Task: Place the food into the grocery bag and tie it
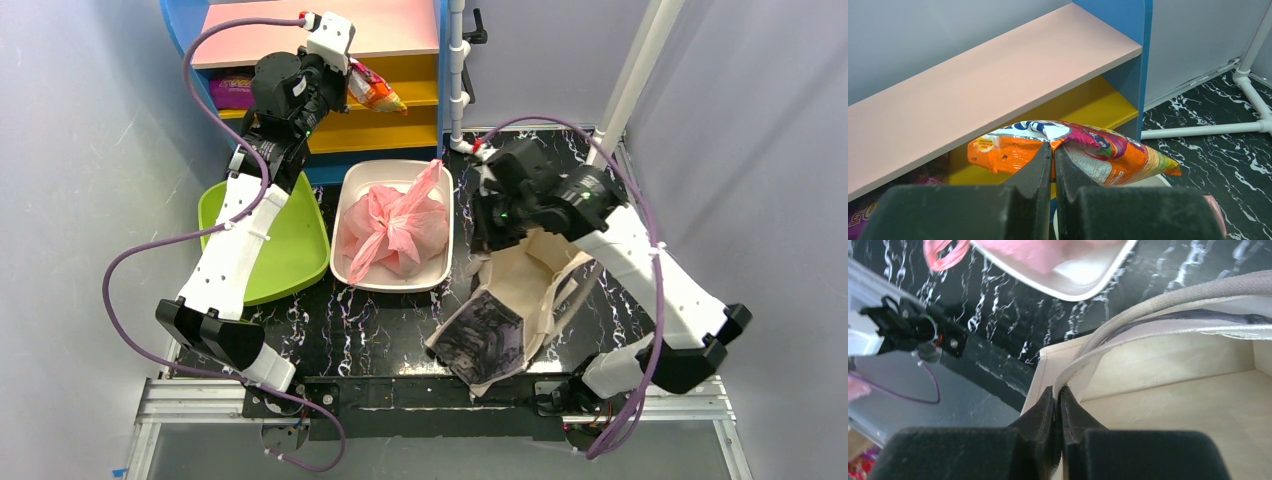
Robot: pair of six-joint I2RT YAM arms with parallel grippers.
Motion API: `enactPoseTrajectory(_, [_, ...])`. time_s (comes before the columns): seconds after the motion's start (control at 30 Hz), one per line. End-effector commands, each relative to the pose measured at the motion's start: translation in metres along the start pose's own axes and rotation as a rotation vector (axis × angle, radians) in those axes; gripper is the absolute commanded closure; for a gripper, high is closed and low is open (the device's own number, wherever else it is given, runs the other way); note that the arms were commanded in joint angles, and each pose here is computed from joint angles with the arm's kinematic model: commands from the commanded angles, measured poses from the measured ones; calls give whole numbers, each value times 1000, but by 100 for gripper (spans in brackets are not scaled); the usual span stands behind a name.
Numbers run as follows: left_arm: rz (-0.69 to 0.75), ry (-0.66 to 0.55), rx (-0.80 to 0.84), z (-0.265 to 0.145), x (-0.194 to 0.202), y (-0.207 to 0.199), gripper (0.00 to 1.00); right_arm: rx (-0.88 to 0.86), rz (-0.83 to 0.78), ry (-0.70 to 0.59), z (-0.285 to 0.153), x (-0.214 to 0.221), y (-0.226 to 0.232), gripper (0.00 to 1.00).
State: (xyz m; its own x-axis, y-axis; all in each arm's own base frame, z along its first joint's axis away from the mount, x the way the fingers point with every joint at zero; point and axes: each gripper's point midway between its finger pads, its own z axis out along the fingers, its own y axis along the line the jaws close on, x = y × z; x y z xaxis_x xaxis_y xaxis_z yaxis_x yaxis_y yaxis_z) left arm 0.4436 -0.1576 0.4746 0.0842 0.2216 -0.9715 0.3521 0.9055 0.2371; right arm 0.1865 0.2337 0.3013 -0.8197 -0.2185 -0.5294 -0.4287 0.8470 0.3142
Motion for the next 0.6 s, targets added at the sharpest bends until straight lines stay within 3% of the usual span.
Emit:
enactPoseTrajectory(0.0, [30,-100,-69,-20,-36,16,100,-147,-162,5,8,-8,55,98])
enactPoseTrajectory(0.23, [39,-107,-80,-24,-38,19,100,-72,-256,-10,31,-16,57,96])
enactPoseTrajectory(0.27, [40,-108,-84,-24,-38,19,100,-46,-255,-23,30,-18,53,85])
enactPoseTrajectory(0.33, [41,-106,-86,-25,-38,20,100,-2,-243,-66,19,-23,43,45])
enactPoseTrajectory(0.37, [41,-107,-85,-25,-38,19,100,20,-236,-85,13,-24,38,33])
enactPoseTrajectory(0.57, [22,-100,-77,-21,-35,16,100,175,-106,-226,-37,-30,1,20])
